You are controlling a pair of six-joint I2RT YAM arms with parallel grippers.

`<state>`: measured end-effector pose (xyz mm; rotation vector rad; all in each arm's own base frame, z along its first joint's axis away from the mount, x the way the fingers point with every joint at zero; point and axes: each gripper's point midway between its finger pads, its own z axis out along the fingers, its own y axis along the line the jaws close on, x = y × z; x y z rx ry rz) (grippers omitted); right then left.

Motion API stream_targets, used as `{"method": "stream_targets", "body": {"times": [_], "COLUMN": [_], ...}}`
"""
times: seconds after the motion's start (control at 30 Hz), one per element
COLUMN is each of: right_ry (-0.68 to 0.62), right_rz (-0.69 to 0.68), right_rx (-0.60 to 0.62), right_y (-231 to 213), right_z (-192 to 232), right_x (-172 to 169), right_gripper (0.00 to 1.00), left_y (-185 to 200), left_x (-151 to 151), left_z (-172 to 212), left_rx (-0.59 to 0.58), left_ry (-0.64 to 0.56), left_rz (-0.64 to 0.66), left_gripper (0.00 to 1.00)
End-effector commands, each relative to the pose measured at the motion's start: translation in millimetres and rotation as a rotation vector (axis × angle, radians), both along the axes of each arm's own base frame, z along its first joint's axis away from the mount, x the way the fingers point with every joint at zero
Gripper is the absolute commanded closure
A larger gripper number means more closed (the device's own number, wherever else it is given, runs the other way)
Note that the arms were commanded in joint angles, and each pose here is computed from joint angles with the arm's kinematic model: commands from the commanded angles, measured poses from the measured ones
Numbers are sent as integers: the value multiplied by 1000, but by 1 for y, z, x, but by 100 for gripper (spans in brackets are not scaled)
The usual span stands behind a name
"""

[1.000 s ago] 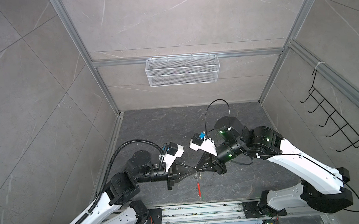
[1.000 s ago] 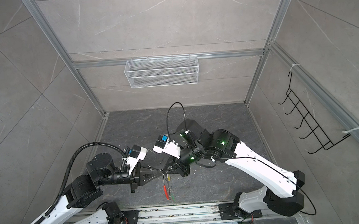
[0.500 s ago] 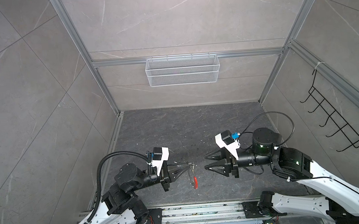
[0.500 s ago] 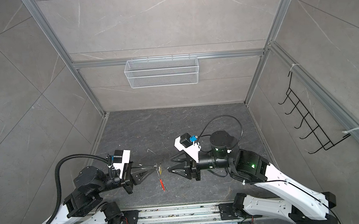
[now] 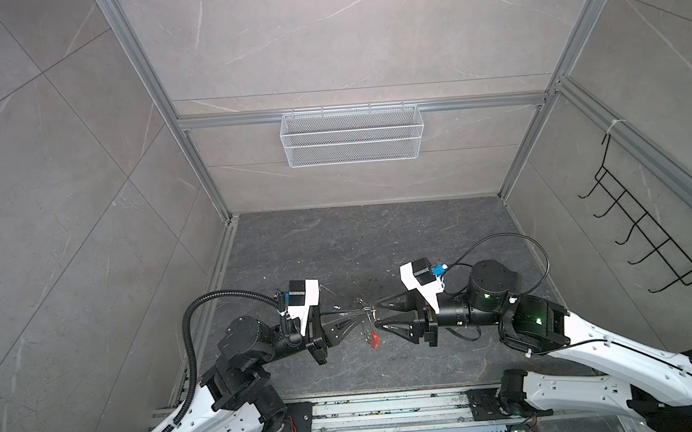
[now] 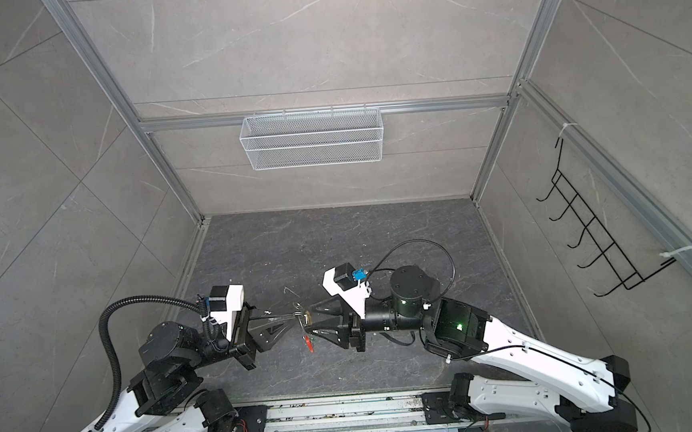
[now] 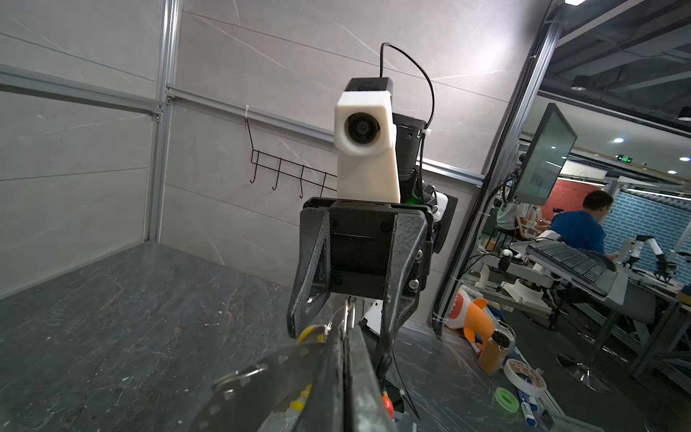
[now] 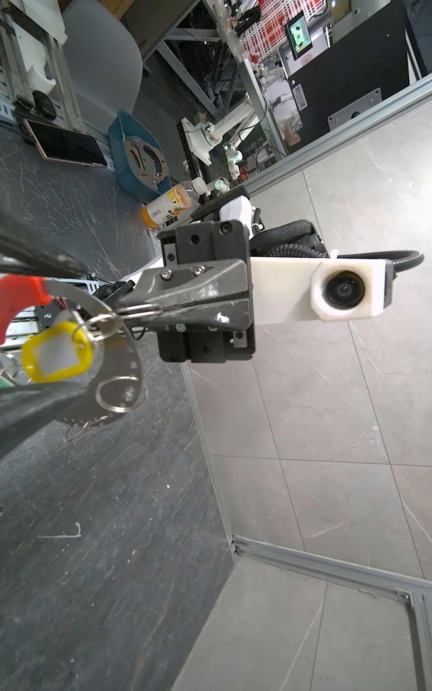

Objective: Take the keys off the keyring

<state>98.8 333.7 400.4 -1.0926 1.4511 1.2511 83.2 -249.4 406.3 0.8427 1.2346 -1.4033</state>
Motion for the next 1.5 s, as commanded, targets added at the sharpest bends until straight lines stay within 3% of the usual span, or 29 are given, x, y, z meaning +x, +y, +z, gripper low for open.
{"method": "stream_targets", "body": {"times": [0.0, 0.33, 1.1, 1.4, 1.47], "right_ry": [0, -4, 6, 65, 70], "right_rz": [-18, -30, -1, -10, -20], "right_rx": [6, -15, -71, -140, -149], "right_y": [7, 7, 18, 23, 19], "right_z": [-3, -9, -25, -47, -48], "right_x": [4, 4, -6, -3, -3], "right_gripper": [53, 60, 100, 100, 93], "left_y": [5, 9, 13, 12, 12], "left_x": [-3, -4, -6, -10, -10], "left_z": [19, 21, 23, 23, 21], "left_rx": [-77, -87, -102, -93, -81], "left_ry": [-34, -38, -52, -56, -54], "left_rz": [0, 8, 18, -3, -4], "left_gripper": [100, 100, 100, 100, 100]}}
